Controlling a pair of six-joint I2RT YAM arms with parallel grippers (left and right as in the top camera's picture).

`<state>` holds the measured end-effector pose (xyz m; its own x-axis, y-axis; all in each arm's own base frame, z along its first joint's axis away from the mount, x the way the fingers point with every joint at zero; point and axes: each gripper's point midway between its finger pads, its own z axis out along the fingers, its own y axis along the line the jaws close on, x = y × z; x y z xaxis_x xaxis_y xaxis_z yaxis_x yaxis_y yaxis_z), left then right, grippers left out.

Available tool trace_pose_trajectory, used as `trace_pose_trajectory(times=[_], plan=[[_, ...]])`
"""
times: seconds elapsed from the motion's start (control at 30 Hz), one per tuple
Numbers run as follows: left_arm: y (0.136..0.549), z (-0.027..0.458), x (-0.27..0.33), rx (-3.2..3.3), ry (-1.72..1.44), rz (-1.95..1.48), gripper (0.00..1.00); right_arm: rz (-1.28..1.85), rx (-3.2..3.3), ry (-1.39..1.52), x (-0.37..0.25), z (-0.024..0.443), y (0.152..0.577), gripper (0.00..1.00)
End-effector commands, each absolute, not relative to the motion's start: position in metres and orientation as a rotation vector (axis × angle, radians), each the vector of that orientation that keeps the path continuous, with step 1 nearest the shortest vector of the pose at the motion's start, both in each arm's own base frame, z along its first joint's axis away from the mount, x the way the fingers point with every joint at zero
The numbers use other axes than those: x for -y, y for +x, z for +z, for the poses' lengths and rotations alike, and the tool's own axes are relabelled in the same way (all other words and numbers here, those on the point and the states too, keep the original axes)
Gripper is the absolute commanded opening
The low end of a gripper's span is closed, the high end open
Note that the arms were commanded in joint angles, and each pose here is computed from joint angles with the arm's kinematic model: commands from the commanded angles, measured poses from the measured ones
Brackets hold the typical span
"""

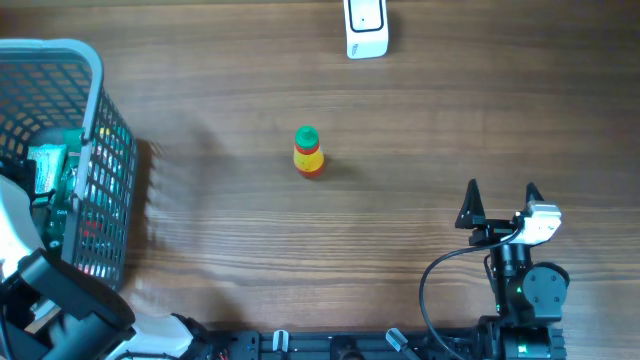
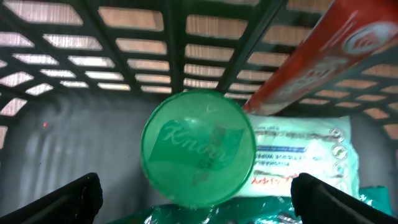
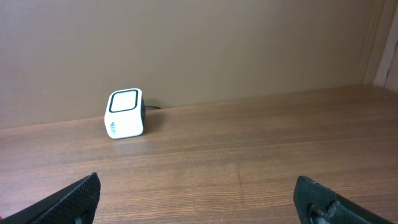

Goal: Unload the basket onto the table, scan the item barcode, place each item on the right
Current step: 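Reach the left gripper into the basket and grasp the green-lidded jar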

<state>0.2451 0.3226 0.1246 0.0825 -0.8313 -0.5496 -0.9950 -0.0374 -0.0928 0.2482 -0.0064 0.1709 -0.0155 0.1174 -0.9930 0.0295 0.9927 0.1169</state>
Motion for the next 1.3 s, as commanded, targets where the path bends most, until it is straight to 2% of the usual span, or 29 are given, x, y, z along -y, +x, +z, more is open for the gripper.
trace_pose_trajectory(times=[0.0, 0.27, 0.93, 1.13, 1.27], plan=[[0.243, 0.121, -0.331, -1.794, -1.905, 0.506, 1.0, 0.047, -1.584, 0.118, 0.01, 0.171, 0.248, 1.0], [0.252, 0.098, -0.34, -1.911, -1.825, 0.544, 1.0, 0.047, -1.584, 0.119, 0.01, 0.171, 0.248, 1.0], [0.231, 0.074, -0.361, -1.888, -1.904, 0.63, 0.99, 0.047, -1.584, 0.118, 0.01, 0.171, 0.248, 1.0], [0.232, 0.076, -0.362, -1.881, -1.9, 0.628, 0.65, 0.047, -1.584, 0.118, 0.01, 0.171, 0.248, 0.99], [0.234, 0.098, -0.363, -1.834, -1.872, 0.613, 0.64, 0.047, -1.584, 0.119, 0.01, 0.171, 0.248, 1.0]])
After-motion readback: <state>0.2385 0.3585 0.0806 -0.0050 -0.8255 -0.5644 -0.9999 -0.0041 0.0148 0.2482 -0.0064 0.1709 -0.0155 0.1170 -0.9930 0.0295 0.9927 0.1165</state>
